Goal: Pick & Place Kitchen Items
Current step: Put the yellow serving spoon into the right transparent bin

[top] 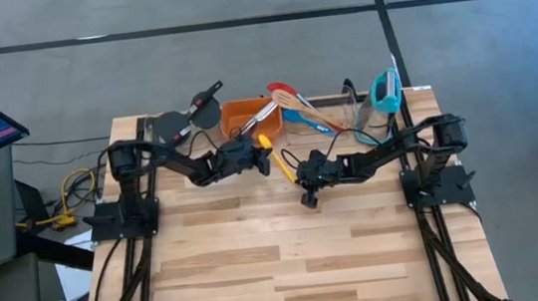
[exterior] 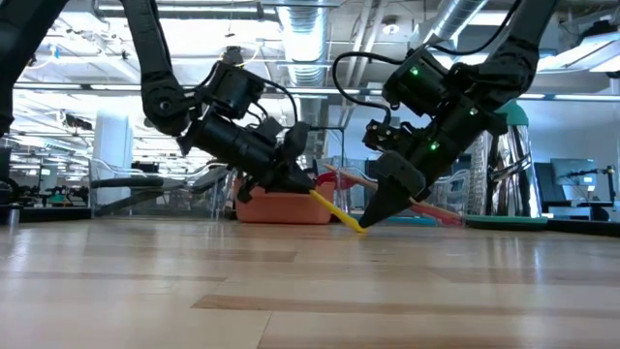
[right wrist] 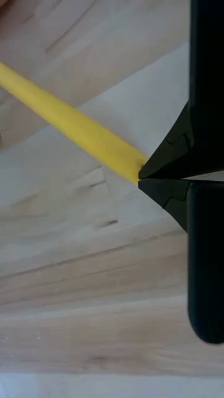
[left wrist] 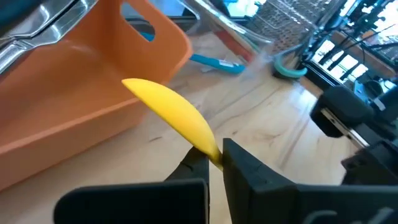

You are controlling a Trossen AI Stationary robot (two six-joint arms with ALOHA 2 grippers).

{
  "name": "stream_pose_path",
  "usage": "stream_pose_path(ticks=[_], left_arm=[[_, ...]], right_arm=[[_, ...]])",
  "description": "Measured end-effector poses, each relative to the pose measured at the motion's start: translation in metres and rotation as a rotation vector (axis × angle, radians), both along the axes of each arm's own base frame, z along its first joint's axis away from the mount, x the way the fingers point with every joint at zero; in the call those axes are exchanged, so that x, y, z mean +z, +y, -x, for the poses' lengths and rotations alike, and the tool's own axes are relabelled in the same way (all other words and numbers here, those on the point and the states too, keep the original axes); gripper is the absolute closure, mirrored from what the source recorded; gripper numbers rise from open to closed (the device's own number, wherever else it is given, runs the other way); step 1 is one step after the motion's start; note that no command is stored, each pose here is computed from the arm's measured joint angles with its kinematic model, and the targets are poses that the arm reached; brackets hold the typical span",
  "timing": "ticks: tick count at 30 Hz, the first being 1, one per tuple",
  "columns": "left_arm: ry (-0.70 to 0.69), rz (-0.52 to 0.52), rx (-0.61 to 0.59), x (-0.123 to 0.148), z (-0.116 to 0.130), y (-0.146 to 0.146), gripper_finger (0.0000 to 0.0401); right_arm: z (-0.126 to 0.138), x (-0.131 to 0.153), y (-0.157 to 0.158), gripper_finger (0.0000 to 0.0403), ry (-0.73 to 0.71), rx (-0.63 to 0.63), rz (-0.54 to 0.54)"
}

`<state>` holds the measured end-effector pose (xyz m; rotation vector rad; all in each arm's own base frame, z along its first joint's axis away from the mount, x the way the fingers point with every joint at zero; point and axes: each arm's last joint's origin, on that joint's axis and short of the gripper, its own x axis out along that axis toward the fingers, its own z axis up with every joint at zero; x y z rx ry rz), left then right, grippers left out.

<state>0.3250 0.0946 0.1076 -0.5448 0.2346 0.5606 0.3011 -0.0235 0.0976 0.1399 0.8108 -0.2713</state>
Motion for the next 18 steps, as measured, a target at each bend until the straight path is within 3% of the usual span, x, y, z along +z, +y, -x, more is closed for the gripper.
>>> stream_pose_path(ticks=[5,9,14,18], left_arm=[[0.016,0.001,-0.015,0.0,0.007,-0.004,0.0401],[0.017,-0.001,-0.016,-0.001,0.007,-0.006,0.0401],[0.01,-0.011,-0.025,0.0,0.006,-0.01,0.0401],[0.01,-0.026,-0.037,0.001,0.005,-0.014,0.0401]], right_arm=[[0.003,0.013,0.007,0.0403,-0.022,0.054,-0.019],[-0.002,0.034,0.006,0.0385,-0.142,0.071,0.027],[-0.009,0.041,0.001,0.031,-0.248,0.067,0.11],[-0.012,0.033,-0.007,0.0243,-0.232,-0.01,0.154]])
